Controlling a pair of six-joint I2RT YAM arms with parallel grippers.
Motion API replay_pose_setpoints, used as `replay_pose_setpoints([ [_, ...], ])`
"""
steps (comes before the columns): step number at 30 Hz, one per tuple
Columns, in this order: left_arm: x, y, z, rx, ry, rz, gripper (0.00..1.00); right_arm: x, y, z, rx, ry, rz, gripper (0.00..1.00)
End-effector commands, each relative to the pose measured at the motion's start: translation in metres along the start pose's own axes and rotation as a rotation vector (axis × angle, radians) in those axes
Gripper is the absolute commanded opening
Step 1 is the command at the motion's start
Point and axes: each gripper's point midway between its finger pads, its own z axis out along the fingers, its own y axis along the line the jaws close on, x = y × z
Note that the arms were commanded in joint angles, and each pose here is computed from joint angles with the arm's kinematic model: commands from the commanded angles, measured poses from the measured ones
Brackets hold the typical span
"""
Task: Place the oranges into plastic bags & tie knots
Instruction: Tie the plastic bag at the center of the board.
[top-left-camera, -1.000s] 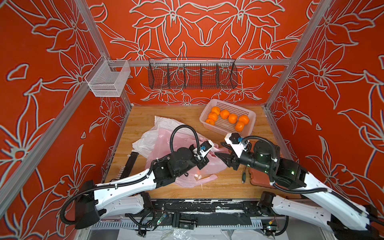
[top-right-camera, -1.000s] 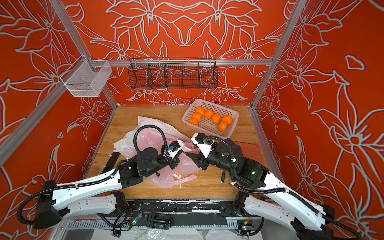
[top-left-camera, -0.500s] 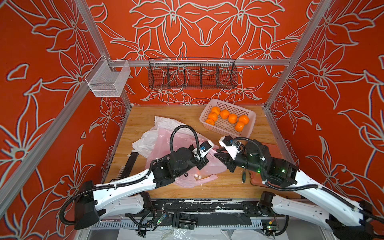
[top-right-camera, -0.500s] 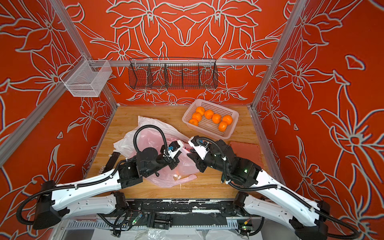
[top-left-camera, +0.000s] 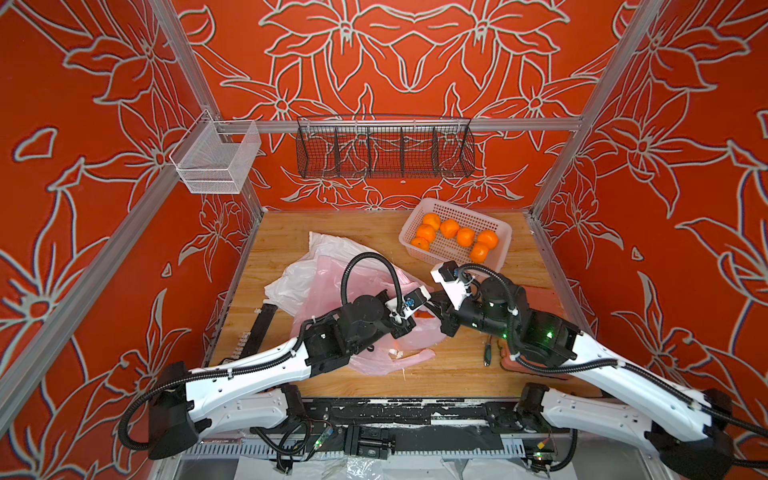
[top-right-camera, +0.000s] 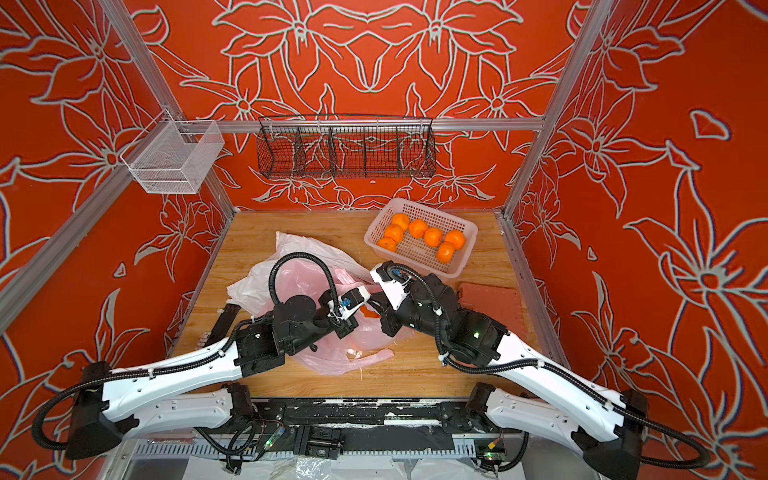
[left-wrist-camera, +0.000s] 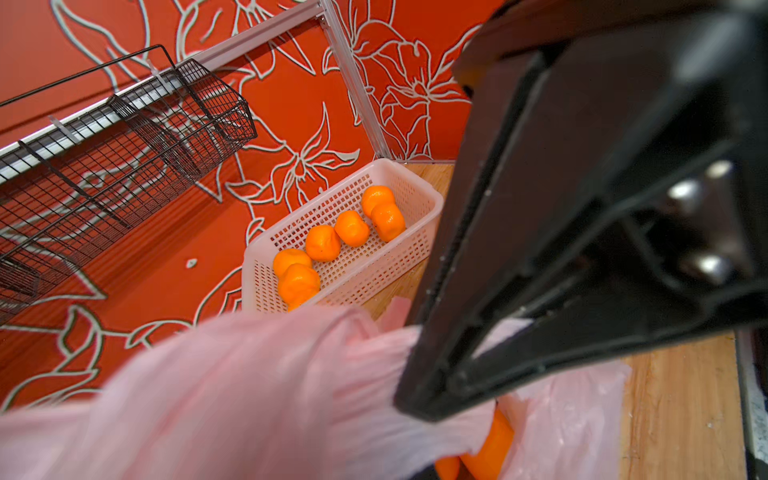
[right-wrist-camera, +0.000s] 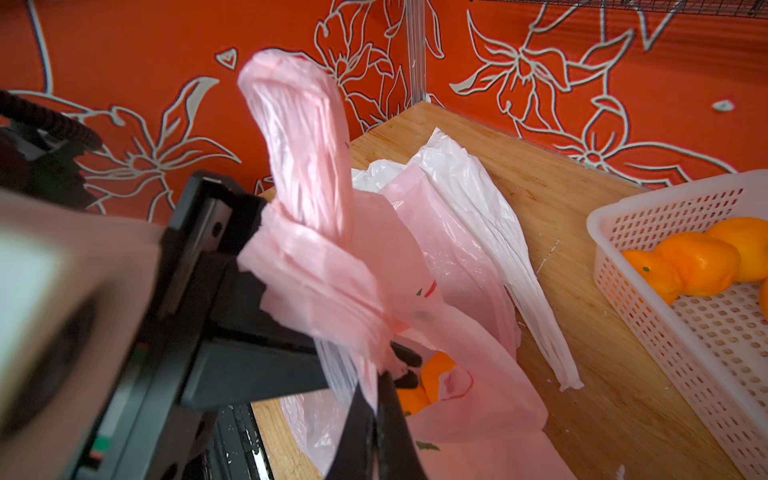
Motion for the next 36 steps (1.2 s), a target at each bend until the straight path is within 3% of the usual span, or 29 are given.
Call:
replay_pose_setpoints([
  [1, -0.009, -0.005, -0.005, 0.034, -0.039, 0.107, 0.00, -0.025, 0.011, -0.002, -0.046, -0.076, 0.046, 0.00],
  [4, -0.002, -0.012, -0.006, 0.064, -0.041, 0.195, 0.00, -0.023, 0.004, -0.003, -0.011, -0.081, 0.054, 0.00],
  [5, 0.000, -0.013, -0.006, 0.067, -0.037, 0.222, 0.00, -0.022, 0.003, -0.004, -0.005, -0.092, 0.053, 0.06],
  [8, 0.006, -0.012, -0.005, 0.051, -0.024, 0.290, 0.00, -0.019, 0.003, -0.010, -0.013, -0.110, 0.034, 0.42],
  [10, 0.008, -0.009, -0.005, 0.038, -0.021, 0.318, 0.00, -0.011, 0.000, -0.014, 0.000, -0.085, 0.020, 0.50],
  [16, 0.013, -0.002, -0.004, 0.018, -0.003, 0.362, 0.00, 0.002, -0.024, -0.044, 0.133, -0.106, 0.040, 0.51],
  [19, 0.015, -0.002, -0.004, 0.023, 0.007, 0.408, 0.00, -0.012, -0.032, -0.065, 0.190, -0.162, 0.058, 0.51],
  [22, 0.016, -0.002, -0.002, 0.027, 0.016, 0.422, 0.00, -0.032, -0.029, -0.072, 0.206, -0.106, 0.032, 0.52],
  [28, 0.015, -0.002, 0.000, 0.031, 0.022, 0.427, 0.00, -0.064, 0.001, -0.050, 0.098, 0.105, 0.020, 0.52],
  [36, 0.016, -0.001, 0.000, 0.030, 0.030, 0.428, 0.00, -0.080, 0.034, 0.004, -0.066, 0.264, 0.063, 0.52],
])
